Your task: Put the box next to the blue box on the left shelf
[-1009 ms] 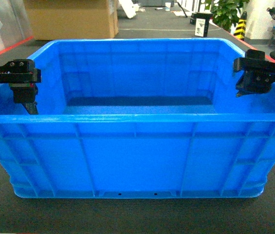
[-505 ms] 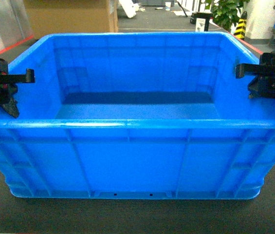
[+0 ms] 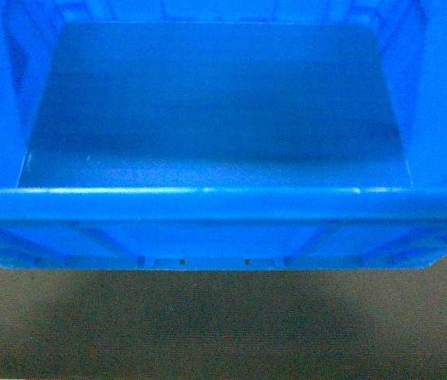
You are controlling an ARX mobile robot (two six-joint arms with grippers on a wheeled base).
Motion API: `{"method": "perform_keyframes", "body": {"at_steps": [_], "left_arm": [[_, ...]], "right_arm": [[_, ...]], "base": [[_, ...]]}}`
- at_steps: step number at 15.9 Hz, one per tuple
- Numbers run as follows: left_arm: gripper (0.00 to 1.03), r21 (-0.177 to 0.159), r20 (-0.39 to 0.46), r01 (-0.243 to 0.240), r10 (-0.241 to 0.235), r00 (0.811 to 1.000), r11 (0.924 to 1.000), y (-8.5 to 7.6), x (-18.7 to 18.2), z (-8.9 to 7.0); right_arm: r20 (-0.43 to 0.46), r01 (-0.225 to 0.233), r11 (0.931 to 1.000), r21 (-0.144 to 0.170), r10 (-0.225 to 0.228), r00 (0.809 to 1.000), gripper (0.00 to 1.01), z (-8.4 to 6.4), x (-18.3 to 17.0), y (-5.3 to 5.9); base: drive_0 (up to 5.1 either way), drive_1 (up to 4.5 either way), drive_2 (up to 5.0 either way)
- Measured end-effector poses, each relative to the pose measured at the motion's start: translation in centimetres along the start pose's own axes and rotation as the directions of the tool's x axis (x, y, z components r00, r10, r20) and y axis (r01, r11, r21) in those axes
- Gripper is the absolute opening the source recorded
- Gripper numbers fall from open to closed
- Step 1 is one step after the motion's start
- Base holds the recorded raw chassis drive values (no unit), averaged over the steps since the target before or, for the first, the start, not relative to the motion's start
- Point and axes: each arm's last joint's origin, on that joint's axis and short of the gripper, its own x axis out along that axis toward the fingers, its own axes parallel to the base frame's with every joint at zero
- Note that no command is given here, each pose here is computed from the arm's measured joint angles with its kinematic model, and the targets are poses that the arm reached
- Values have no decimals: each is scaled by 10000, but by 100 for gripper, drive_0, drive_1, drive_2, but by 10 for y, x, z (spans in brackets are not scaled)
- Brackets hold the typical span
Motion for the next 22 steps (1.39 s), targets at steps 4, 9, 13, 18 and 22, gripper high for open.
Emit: {"method": "perform_keyframes", "body": {"at_steps": [4, 9, 13, 18, 22], "left_arm": [[18, 94, 370, 216, -220, 9991, 9997, -1, -41, -3], [18, -86, 391, 292, -288, 9988, 9995, -2, -57, -2], [18, -240, 358, 289, -280, 9990, 9993, -2, -58, -5], [18, -258, 344, 282, -273, 9990, 9993, -2, -58, -5], [18, -256, 340, 327, -319, 9989, 9991, -3, -59, -5]], "right_arm": [[392, 593, 9982, 79, -595, 9975, 22, -16, -47, -9], [940, 790, 9969, -59, -781, 9925, 22, -14, -58, -14], [1274, 895, 9944, -568, -817, 9885, 22, -19, -55, -13], [1247, 904, 9938, -644, -818, 9888, 22, -20, -54, -13], [1240, 912, 9935, -680, -822, 9889, 22, -20, -54, -13]], "base": [[0, 0, 0], [0, 0, 0], [0, 0, 0], [0, 0, 0], [0, 0, 0]]}}
